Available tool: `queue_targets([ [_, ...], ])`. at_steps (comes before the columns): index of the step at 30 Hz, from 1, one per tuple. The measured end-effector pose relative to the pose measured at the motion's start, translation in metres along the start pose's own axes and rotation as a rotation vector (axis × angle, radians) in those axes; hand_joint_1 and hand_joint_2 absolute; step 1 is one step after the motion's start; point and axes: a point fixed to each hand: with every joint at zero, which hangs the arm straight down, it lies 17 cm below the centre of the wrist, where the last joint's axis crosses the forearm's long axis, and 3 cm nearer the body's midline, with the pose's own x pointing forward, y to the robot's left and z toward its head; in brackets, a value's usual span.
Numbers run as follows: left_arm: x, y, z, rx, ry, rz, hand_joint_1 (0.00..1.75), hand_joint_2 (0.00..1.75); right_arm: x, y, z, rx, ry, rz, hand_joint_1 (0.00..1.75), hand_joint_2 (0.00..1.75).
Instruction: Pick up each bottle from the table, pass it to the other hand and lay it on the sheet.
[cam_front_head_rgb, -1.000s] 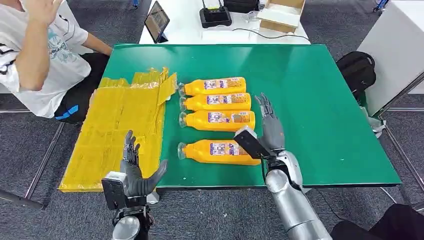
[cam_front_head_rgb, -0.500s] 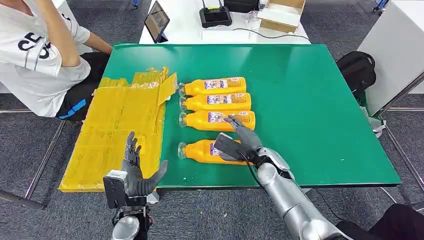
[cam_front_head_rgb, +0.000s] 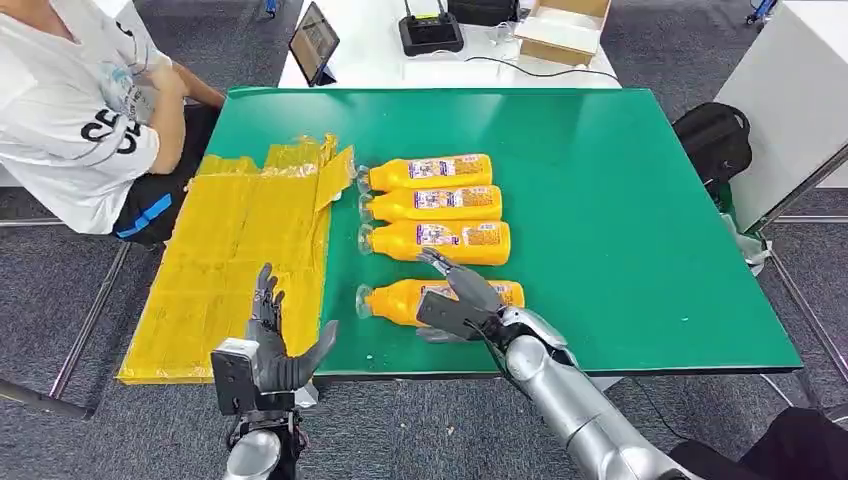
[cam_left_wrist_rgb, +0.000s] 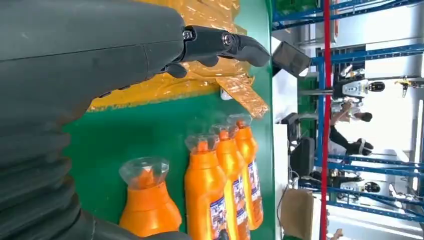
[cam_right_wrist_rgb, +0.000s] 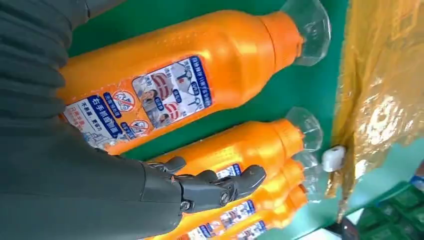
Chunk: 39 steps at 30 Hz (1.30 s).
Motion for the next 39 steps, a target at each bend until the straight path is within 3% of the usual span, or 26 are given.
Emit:
queue_targets([
  [9,-0.005,-0.001,0.001,-0.005,0.011,-0.003,0.00,1.75,-0.004,0.002,0.009,0.019,-0.006,0.042,0.00,1.75],
  [21,-0.016,-0.003,0.005,-0.012,0.056,0.008,0.00,1.75,-0.053,-0.011,0.025,-0.024,0.148,0.271,0.00,1.75],
  [30,-0.019,-0.001,0.006,-0.007,0.065,0.006,0.00,1.75,-0.060,-0.014,0.027,-0.031,0.174,0.307,0.00,1.75],
  [39,-0.025,0.001,0.009,-0.007,0.092,0.005,0.00,1.75,-0.080,-0.026,0.028,-0.039,0.269,0.426,0.00,1.75],
])
